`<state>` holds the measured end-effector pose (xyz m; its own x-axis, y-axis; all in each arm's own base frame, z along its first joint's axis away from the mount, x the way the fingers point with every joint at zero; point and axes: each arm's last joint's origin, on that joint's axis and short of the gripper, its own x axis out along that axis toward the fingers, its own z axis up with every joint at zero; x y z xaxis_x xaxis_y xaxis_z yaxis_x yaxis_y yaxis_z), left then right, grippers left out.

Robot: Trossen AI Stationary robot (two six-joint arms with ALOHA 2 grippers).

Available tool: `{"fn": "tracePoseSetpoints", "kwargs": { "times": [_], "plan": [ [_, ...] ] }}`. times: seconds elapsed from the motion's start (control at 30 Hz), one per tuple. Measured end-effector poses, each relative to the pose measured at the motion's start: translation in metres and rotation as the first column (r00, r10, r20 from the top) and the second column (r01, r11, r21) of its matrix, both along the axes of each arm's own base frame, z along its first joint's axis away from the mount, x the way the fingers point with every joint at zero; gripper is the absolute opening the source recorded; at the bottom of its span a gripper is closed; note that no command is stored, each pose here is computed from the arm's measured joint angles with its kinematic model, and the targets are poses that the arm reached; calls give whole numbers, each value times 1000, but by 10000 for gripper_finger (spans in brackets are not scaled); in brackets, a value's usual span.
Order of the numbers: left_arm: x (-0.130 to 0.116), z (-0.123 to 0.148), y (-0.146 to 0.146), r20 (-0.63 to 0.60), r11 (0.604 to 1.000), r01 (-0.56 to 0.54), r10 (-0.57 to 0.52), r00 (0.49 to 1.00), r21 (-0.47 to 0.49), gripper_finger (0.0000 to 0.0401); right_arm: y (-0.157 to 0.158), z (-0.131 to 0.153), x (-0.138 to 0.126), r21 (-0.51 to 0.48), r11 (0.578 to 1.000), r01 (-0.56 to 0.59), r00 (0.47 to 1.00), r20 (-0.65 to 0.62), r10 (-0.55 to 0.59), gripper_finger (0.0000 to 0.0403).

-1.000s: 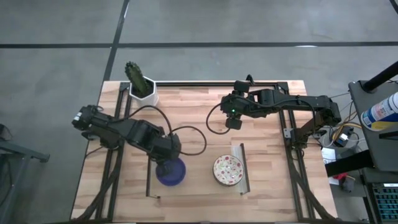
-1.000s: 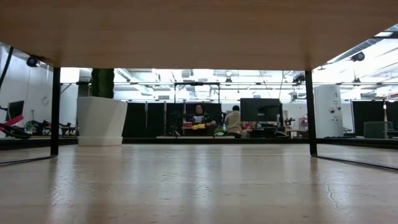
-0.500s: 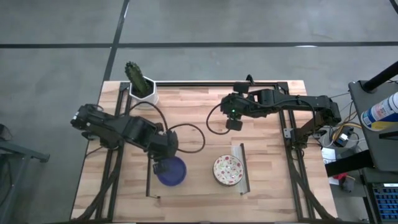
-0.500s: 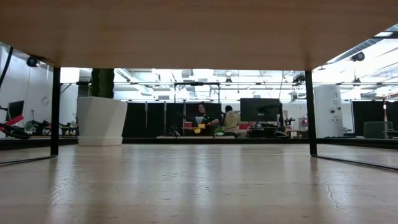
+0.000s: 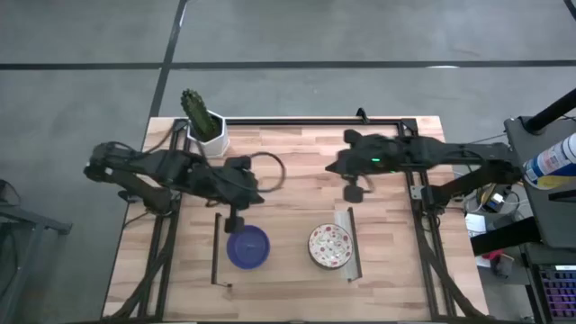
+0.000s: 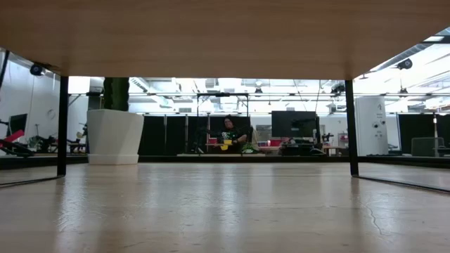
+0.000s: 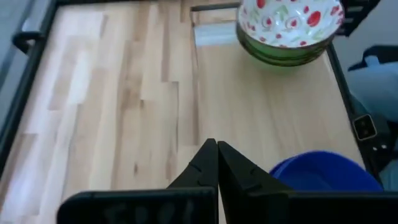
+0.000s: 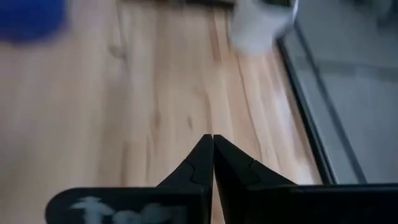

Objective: Pick & Place Mini bowls
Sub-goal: Return to Home Position

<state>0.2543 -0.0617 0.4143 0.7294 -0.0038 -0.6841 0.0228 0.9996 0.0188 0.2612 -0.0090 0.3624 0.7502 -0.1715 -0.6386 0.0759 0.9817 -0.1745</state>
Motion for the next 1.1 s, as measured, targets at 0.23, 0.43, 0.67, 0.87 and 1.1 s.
{"fn": "tracePoseSetpoints", "kwargs": {
  "times": [0.23,0.43,0.67,0.87,1.1],
  "plan": [
    [-31,-28,14,303,998,62,-56,951,-9,0,7,-10,-54,-9,991,-130,927,352,125,8],
    [-70,-65,26,425,988,-41,102,899,-151,0,7,-40,-91,82,993,-81,909,416,40,8],
    [-114,-118,38,413,979,-130,186,891,-159,0,6,-87,-112,66,997,-40,859,512,0,8],
    [-132,-162,37,592,982,88,28,806,-166,0,5,-122,-120,-9,1000,-4,788,616,8,8],
    [-151,-199,40,636,974,153,-12,771,-167,0,7,-156,-124,-19,998,-62,804,592,61,8]
  ]
}}
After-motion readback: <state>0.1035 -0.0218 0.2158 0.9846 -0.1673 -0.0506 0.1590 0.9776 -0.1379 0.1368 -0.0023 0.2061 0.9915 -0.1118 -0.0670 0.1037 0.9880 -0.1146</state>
